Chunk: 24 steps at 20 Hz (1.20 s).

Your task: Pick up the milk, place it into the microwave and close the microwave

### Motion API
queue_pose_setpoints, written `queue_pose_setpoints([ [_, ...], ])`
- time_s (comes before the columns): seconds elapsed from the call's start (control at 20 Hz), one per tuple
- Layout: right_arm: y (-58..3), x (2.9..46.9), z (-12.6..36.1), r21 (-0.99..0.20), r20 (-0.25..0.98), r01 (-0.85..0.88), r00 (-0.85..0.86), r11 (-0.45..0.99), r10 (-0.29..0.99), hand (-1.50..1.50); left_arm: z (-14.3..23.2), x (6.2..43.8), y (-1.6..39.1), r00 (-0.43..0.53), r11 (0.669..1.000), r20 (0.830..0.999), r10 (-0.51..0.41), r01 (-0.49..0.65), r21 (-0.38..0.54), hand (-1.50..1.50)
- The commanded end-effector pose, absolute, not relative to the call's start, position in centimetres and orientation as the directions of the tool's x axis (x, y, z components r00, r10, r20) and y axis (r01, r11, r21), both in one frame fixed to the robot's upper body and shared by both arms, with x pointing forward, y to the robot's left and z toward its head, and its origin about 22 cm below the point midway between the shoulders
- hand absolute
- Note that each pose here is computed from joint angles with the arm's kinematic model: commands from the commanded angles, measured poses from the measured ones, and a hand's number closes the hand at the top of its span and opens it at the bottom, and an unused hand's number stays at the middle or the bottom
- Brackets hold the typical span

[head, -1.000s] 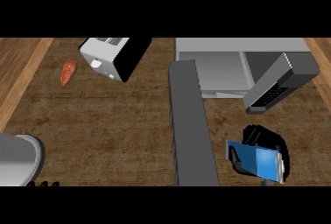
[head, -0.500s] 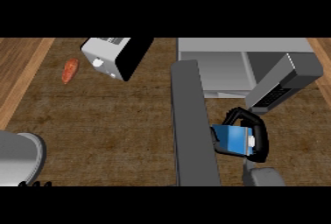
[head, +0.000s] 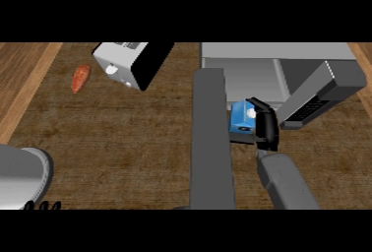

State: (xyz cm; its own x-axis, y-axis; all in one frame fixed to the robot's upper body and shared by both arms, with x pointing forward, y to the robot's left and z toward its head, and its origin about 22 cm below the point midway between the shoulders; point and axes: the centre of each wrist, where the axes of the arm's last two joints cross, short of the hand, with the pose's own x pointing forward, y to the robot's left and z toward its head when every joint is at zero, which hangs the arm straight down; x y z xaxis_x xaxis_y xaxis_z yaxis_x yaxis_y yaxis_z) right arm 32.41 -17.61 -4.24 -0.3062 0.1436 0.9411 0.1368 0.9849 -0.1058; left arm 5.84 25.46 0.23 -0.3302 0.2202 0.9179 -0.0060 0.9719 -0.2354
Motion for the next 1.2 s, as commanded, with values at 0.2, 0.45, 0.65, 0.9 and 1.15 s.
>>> queue_pose_setpoints([
  [0.2, -16.6, 37.0, -4.9, -0.101, 0.959, 0.198, -0.240, 0.975, 0.148, 1.50, 0.7, 4.9, 25.4, -0.338, 0.976, 0.919, 0.204, -0.006, -0.219, -1.50],
  [0.45, -20.1, 37.8, -5.4, -0.236, 0.930, 0.259, -0.219, 0.937, 0.295, 1.50, 0.0, 5.3, 26.3, -0.338, 0.971, 0.914, 0.227, 0.008, -0.238, -1.50],
  [0.65, -18.9, 38.2, -5.5, -0.322, 0.908, 0.284, -0.178, 0.903, 0.380, 1.50, 0.5, 6.4, 26.9, -0.337, 0.973, 0.913, 0.231, 0.055, -0.226, -1.50],
  [0.9, -22.5, 39.3, -4.1, -0.366, 0.884, 0.286, -0.190, 0.886, 0.427, 1.50, 0.1, 7.1, 26.5, -0.332, 0.970, 0.912, 0.241, 0.059, -0.235, -1.50],
  [1.15, -22.9, 38.7, -4.9, -0.455, 0.821, 0.323, -0.210, 0.830, 0.532, 1.50, 0.5, 7.0, 26.6, -0.325, 0.975, 0.919, 0.222, 0.055, -0.216, -1.50],
])
